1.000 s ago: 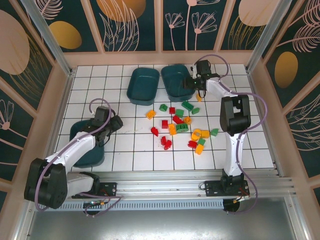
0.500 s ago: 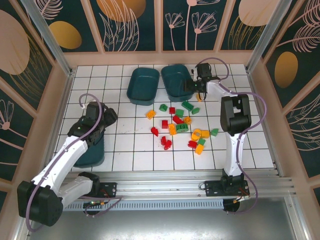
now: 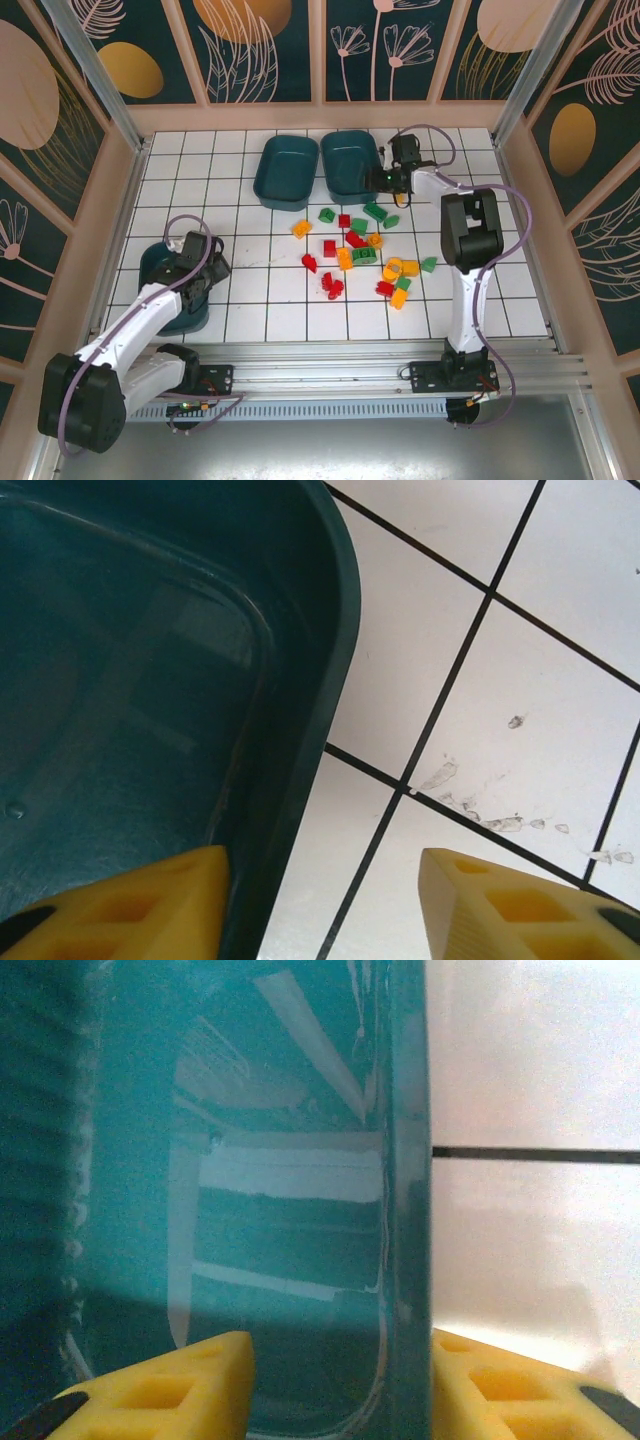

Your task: Sort the legos into containers by color

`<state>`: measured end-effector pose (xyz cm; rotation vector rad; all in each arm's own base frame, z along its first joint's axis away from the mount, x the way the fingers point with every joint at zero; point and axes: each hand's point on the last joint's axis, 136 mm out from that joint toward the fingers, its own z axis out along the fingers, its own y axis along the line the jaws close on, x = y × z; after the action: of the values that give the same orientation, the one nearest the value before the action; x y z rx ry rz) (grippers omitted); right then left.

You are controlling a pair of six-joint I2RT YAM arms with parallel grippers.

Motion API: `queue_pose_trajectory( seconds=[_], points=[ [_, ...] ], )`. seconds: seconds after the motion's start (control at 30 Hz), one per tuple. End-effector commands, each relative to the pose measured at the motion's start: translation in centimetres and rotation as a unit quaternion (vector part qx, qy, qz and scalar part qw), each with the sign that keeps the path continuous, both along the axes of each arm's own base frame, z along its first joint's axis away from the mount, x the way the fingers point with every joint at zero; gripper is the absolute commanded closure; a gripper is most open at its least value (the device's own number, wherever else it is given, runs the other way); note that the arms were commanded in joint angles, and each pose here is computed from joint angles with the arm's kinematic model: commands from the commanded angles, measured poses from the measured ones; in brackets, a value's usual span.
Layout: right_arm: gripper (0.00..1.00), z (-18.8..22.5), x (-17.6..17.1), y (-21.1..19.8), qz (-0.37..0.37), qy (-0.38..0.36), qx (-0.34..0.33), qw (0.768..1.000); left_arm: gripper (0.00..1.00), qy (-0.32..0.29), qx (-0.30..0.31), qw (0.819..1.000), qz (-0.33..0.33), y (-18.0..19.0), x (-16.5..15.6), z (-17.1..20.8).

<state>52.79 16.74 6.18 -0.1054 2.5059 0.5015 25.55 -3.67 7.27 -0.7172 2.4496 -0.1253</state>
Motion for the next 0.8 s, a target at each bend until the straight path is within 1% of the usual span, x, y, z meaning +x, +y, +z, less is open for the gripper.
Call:
queue_pose_trajectory(
  seconds=[0.0,0.17,0.23,0.3,0.37,0.4,0.5,0.67,0.77],
  points=[
    [0.57,4.8,0.1,1.4,0.006,-0.046,0.047,0.998,0.55,-0.007,0.003,1.0,0.009,0.2,0.2,-0.7],
    [0.58,5.4,-0.4,2.2,0.012,-0.043,0.078,0.996,0.77,-0.007,0.007,1.0,-0.004,-0.2,1.0,-1.6],
    [0.59,5.5,-0.5,2.3,0.012,-0.042,0.082,0.996,0.83,-0.012,0.005,1.0,-0.012,-0.5,1.7,-1.6],
    [0.61,5.6,-0.6,2.3,0.011,-0.041,0.084,0.996,0.89,-0.02,0.013,1.0,-0.014,-0.5,2.5,-1.1],
    [0.62,5.6,-0.5,2.3,0.008,-0.042,0.085,0.996,0.98,-0.035,0.019,0.999,-0.026,-0.9,4.1,0.1],
    [0.64,5.6,-0.5,2.3,0.006,-0.042,0.085,0.996,1.0,-0.044,0.025,0.998,-0.028,-1.0,4.9,0.7],
    [0.66,5.2,-0.4,1.9,-0.004,-0.041,0.075,0.996,1.0,-0.065,0.052,0.996,-0.038,-1.2,7.8,2.1],
    [0.67,5.4,-0.5,1.5,-0.007,-0.045,0.061,0.997,1.0,-0.072,0.086,0.991,-0.068,-2.7,13.6,4.1],
    [0.67,5.8,-0.7,1.0,-0.01,-0.052,0.055,0.997,1.0,-0.09,0.129,0.985,-0.071,-2.6,17.5,5.7]
  ],
)
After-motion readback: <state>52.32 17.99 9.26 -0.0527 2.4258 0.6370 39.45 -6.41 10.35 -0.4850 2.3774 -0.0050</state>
